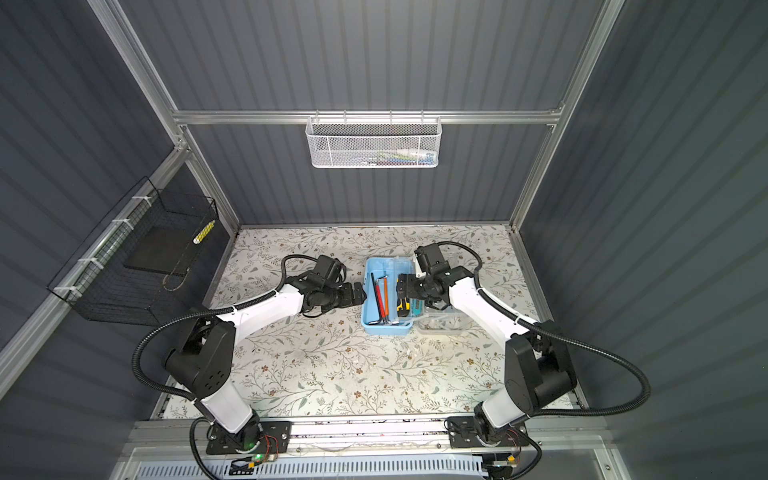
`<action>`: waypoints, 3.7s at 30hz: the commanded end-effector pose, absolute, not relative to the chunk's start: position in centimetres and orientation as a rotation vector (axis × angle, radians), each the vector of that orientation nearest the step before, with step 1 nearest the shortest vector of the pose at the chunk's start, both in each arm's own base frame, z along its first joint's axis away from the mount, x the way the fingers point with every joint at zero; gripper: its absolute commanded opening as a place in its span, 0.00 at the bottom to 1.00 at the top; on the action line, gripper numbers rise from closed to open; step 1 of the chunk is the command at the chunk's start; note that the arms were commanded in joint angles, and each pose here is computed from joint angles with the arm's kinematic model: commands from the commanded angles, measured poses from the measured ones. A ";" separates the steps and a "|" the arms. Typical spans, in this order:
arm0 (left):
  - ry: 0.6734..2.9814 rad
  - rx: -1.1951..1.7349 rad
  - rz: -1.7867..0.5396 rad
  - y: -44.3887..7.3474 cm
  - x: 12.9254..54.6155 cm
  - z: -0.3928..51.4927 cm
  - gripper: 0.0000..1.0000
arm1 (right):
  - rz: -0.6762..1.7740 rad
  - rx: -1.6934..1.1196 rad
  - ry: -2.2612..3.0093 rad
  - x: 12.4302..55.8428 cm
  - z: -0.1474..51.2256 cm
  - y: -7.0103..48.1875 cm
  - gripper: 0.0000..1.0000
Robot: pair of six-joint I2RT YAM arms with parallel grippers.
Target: Pack the tool kit
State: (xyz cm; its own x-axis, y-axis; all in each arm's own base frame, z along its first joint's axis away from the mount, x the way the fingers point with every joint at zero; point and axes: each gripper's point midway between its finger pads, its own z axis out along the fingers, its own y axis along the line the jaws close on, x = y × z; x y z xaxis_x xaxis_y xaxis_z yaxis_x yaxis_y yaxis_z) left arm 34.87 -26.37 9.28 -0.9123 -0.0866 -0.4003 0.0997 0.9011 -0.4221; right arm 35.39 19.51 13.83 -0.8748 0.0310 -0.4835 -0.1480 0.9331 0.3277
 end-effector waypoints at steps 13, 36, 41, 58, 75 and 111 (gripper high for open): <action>2.691 0.084 -0.765 -28.8 34.1 8.0 0.69 | 0.634 -0.183 2.652 33.4 13.3 24.3 0.88; 2.691 0.074 -0.852 -29.5 31.0 9.0 0.44 | 0.496 -0.239 2.657 33.0 14.2 24.1 0.93; 2.711 0.088 -0.773 -28.8 30.9 9.0 0.54 | 0.491 -0.226 2.606 33.3 16.2 23.6 0.96; 2.652 0.169 -0.581 -27.4 33.0 11.5 0.94 | 0.453 0.012 2.460 34.2 20.0 14.7 0.99; 2.639 0.170 -0.601 -28.5 34.2 11.4 1.00 | 0.610 0.215 2.458 33.5 15.1 9.4 0.99; 2.723 0.190 -0.717 -29.3 31.8 7.8 0.30 | 0.957 0.125 2.372 34.1 18.3 15.7 0.81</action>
State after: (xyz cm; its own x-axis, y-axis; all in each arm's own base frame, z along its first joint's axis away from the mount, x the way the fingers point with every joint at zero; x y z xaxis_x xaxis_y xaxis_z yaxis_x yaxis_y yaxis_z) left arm 32.83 -27.26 7.25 -0.9343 0.0275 -0.3555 0.1698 0.9110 -0.3759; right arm 34.09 12.12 14.82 -0.8289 0.3309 -0.4510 0.0010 0.8072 0.5903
